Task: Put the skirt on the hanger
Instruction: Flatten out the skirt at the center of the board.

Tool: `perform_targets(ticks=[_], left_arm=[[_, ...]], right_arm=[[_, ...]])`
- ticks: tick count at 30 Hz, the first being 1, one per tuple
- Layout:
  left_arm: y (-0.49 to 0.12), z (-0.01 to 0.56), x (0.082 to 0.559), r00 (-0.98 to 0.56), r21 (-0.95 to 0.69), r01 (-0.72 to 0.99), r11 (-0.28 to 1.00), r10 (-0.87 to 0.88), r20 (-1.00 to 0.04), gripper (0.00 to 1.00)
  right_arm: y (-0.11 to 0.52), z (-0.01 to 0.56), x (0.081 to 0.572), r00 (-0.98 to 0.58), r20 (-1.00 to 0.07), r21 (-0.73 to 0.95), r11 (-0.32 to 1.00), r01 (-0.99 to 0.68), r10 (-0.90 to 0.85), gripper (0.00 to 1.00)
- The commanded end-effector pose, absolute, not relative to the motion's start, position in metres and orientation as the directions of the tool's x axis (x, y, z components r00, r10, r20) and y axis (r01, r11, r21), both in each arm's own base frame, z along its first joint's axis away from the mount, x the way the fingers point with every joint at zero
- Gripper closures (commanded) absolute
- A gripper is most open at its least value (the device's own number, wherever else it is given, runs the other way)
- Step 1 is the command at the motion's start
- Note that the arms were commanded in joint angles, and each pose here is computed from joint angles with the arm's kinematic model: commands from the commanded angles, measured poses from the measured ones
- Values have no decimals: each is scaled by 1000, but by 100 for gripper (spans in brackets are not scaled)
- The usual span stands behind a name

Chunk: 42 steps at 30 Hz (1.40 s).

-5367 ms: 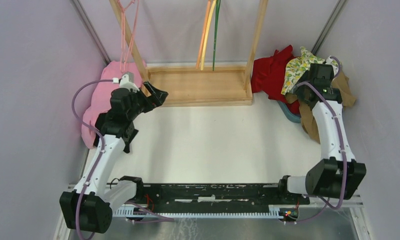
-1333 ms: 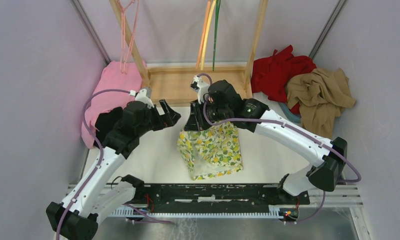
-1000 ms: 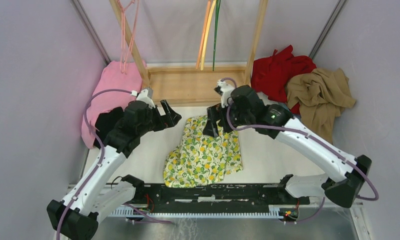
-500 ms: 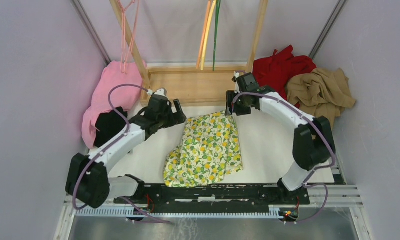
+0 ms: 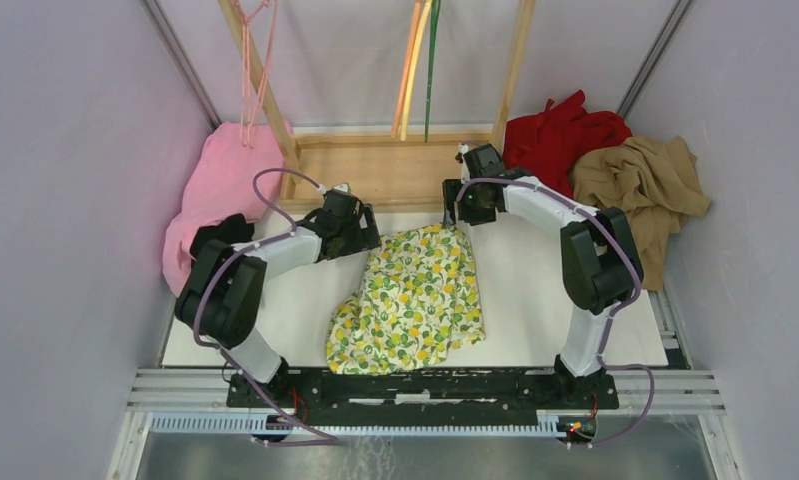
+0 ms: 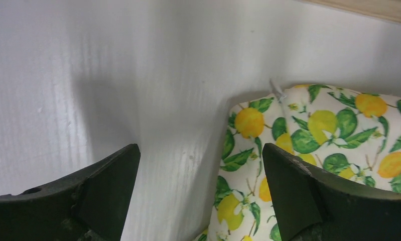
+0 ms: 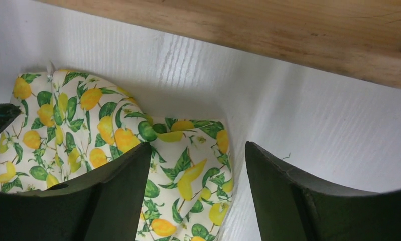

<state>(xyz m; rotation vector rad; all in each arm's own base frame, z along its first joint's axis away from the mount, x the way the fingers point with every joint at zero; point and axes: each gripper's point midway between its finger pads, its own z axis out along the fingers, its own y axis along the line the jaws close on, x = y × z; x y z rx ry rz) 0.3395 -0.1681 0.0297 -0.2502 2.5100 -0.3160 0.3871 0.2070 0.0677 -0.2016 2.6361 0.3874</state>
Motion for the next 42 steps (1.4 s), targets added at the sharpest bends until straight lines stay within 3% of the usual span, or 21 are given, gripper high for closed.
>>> perform_targets(ticks=[1, 4, 9, 11, 14, 15, 24, 33, 36, 39, 42], left_arm=[[-193, 43, 357, -771, -364, -29, 931, -253, -584, 4], [-201, 39, 352, -780, -384, 0, 923, -241, -578, 17], [-209, 33, 345, -795, -392, 27, 919, -218, -565, 53], [-210, 35, 343, -796, -395, 33, 918, -215, -566, 63], [-208, 39, 340, -791, -393, 34, 919, -215, -572, 93], [-207, 43, 340, -787, -391, 33, 920, -217, -577, 96], [-200, 132, 342, -688, -416, 83, 906, -250, -681, 97], [-189, 258, 322, -528, -468, 198, 861, -308, -791, 97], [-186, 275, 313, -521, -470, 211, 857, -308, -796, 97], [-188, 281, 307, -526, -481, 235, 845, -306, -794, 96], [-180, 258, 308, -563, -438, 179, 881, -273, -780, 95]], right_arm=[[206, 61, 401, -869, -495, 308, 930, -202, -25, 26], [213, 55, 399, -878, -478, 358, 909, -212, -16, 34], [222, 52, 390, -888, -460, 421, 877, -232, -14, 43], [225, 51, 386, -893, -451, 435, 868, -238, -19, 51], [224, 55, 382, -892, -452, 441, 864, -241, -18, 68], [223, 59, 381, -888, -459, 441, 864, -242, -14, 71], [214, 148, 371, -802, -597, 419, 852, -314, -2, 80], [206, 256, 336, -653, -756, 420, 798, -432, 44, 98], [201, 251, 330, -670, -742, 403, 812, -423, 20, 86], [206, 226, 331, -709, -705, 425, 802, -419, 3, 61], [212, 189, 338, -760, -650, 451, 806, -384, 2, 56]])
